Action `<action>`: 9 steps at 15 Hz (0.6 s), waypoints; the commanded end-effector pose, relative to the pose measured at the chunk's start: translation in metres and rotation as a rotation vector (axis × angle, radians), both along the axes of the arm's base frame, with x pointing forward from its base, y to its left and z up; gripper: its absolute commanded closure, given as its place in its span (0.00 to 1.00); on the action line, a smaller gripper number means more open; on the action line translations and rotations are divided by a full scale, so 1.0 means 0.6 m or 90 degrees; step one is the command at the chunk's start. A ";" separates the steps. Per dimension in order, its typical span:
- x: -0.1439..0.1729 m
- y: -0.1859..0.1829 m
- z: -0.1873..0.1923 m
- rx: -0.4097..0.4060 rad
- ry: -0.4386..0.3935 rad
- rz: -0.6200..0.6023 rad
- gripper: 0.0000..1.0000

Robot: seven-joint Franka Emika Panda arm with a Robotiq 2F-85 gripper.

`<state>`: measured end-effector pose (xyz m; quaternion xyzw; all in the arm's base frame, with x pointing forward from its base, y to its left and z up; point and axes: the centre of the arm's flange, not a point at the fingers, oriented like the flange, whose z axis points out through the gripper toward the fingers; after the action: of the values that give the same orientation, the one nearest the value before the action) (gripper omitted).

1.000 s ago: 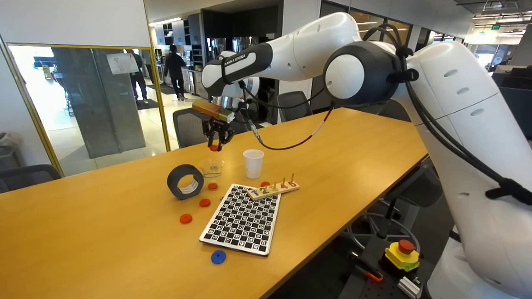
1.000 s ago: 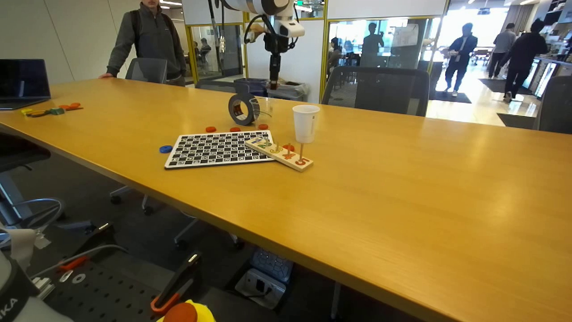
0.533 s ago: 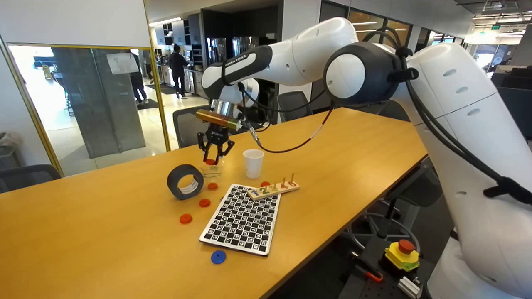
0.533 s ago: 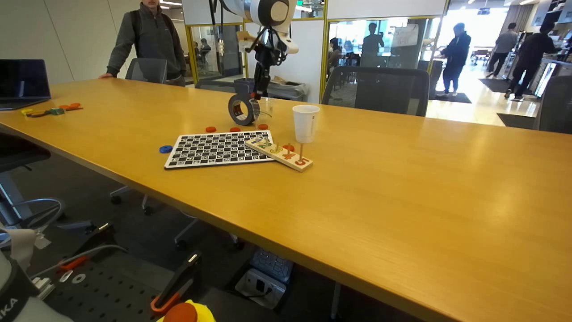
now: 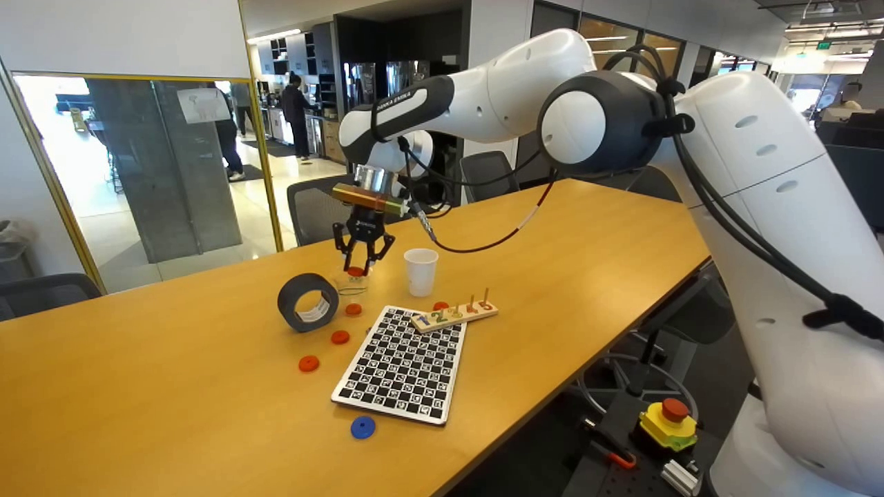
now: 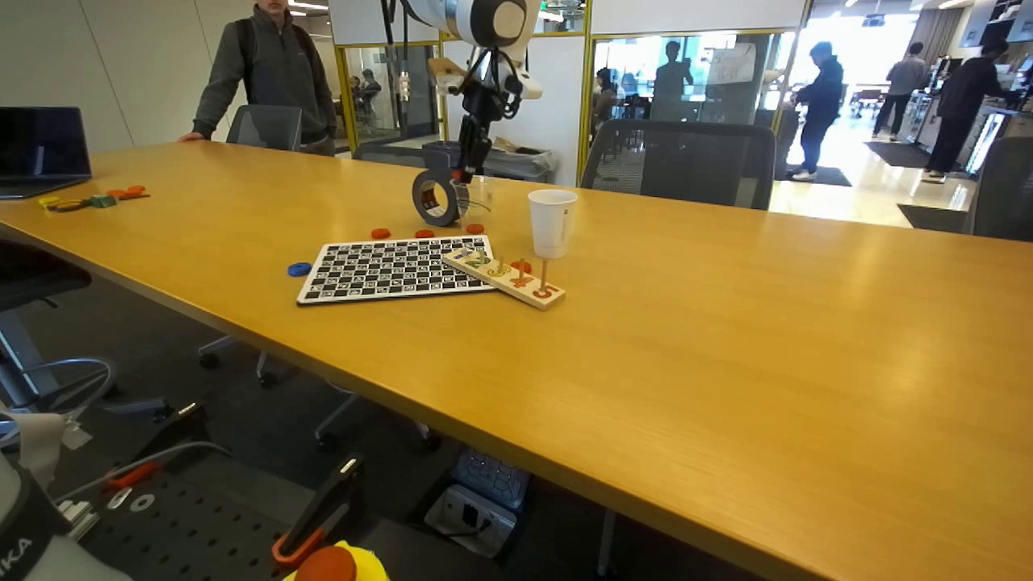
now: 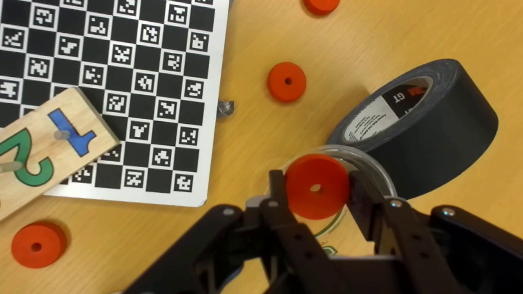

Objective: Pick up the tokens from the table and put them in the plastic cup.

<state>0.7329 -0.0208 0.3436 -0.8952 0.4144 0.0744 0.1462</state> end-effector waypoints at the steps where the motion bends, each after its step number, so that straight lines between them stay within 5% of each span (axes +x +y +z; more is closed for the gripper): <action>1: 0.015 0.004 0.012 -0.017 -0.020 -0.008 0.79; 9: 0.032 0.007 0.005 -0.041 -0.039 -0.024 0.79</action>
<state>0.7386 -0.0194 0.3424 -0.8964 0.4174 0.0535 0.1391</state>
